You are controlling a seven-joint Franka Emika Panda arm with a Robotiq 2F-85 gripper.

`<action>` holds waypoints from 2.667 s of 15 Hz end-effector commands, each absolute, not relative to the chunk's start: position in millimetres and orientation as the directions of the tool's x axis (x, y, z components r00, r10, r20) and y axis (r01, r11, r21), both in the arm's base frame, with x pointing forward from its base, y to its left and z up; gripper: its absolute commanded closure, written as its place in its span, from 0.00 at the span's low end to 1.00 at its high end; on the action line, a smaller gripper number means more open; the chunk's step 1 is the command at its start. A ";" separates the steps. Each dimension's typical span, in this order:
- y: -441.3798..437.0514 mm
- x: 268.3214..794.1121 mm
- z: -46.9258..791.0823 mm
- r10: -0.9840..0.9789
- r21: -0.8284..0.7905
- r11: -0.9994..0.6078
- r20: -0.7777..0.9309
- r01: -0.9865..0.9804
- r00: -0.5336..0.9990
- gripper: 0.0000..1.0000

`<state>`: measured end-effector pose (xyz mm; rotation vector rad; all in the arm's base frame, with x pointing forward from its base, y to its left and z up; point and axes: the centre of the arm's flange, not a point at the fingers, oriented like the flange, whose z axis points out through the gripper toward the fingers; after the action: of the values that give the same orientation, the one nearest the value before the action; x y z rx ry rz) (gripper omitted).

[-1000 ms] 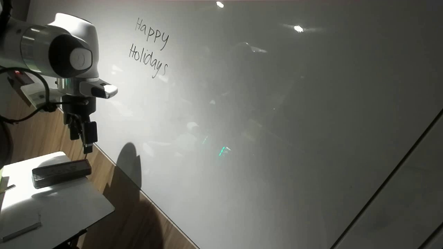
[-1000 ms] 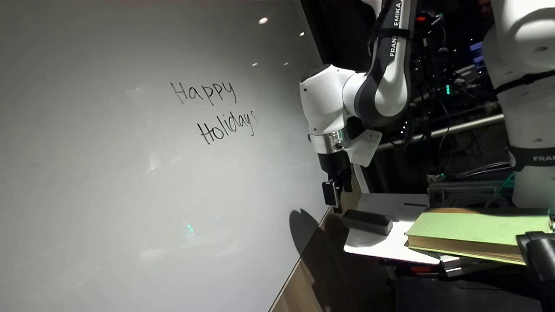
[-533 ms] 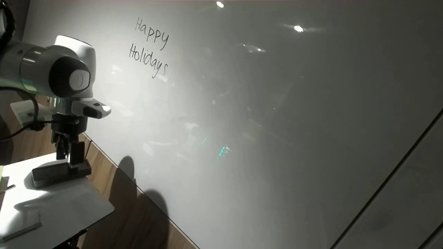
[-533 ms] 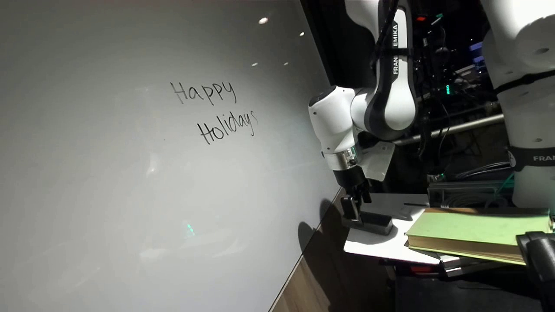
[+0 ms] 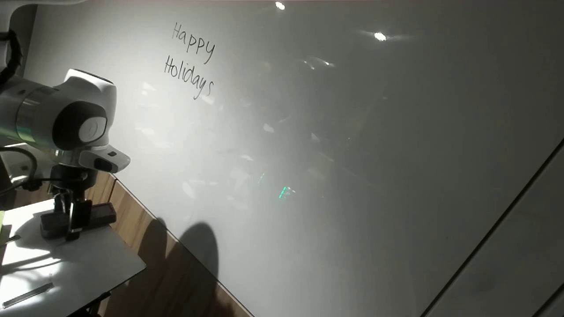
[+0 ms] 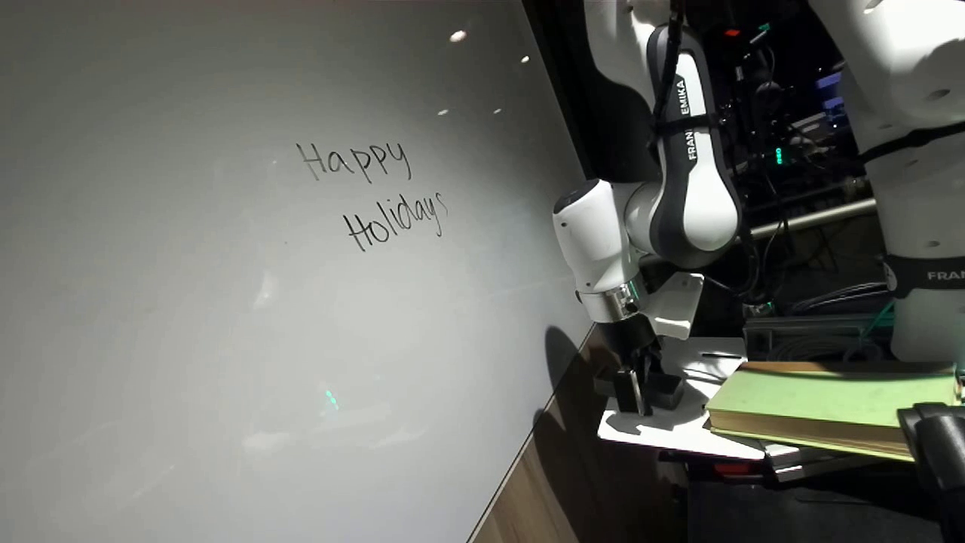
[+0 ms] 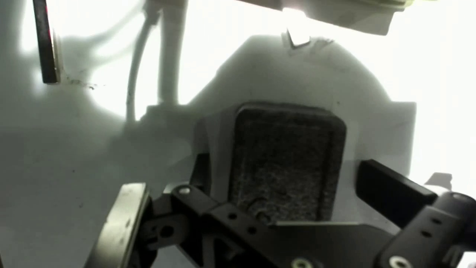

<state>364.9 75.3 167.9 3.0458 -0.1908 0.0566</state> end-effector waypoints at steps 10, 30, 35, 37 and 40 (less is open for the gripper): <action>47.7 306.1 214.0 -0.037 0.116 -0.992 0.092 -0.047 0.995 0.00; 81.1 313.3 237.5 0.063 0.133 -0.990 0.156 0.043 0.986 0.00; 74.7 315.6 242.1 0.056 0.139 -0.990 0.164 0.033 0.985 0.00; 74.6 314.7 241.6 0.057 0.138 -0.990 0.159 0.035 0.986 0.25; 74.4 314.1 240.6 0.059 0.138 -0.990 0.154 0.038 0.986 0.42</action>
<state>375.5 94.2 202.5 3.0153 0.0492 0.2415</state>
